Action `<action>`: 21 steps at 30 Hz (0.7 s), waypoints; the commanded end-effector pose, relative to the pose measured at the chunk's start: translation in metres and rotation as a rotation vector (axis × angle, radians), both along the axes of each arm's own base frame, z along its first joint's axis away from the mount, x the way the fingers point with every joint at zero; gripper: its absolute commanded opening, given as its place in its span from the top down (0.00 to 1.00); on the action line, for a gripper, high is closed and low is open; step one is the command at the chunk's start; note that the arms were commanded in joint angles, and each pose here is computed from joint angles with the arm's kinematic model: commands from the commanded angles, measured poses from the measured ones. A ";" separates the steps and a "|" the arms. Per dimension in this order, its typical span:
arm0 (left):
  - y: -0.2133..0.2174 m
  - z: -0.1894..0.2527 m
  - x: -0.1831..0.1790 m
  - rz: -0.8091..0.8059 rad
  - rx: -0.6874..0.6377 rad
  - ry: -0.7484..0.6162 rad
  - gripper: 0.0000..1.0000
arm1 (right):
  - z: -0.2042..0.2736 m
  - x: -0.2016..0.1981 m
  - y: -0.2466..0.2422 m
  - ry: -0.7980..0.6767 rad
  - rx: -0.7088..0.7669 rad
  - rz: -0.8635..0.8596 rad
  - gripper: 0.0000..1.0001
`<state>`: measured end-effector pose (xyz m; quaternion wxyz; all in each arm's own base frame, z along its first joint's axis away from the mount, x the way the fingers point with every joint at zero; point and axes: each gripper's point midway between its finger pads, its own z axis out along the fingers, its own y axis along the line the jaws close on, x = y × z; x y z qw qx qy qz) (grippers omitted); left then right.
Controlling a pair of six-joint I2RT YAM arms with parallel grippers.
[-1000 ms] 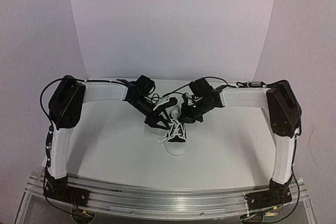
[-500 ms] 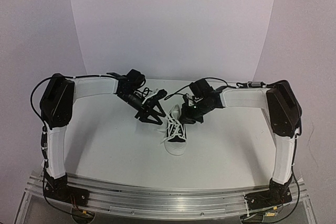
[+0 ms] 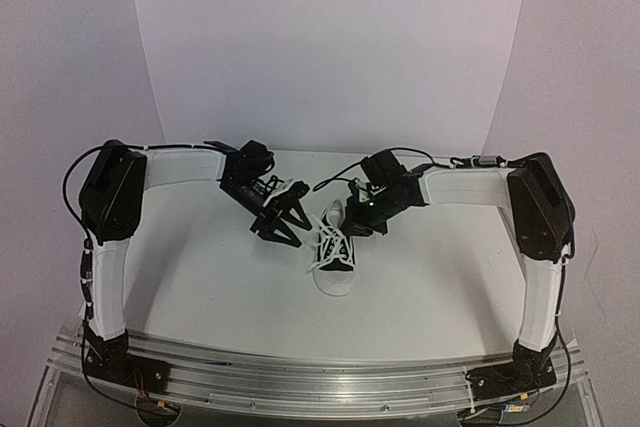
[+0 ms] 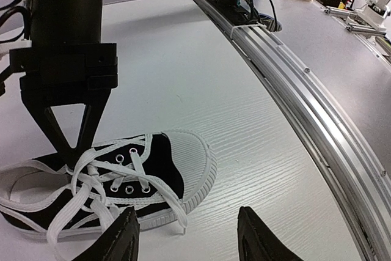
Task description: Tie the shoes
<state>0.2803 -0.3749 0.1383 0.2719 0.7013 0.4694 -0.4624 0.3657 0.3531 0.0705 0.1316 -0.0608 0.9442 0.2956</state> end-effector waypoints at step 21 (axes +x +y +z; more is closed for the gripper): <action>-0.023 0.004 -0.074 -0.323 -0.237 -0.011 0.54 | -0.002 0.002 -0.001 0.011 0.043 -0.031 1.00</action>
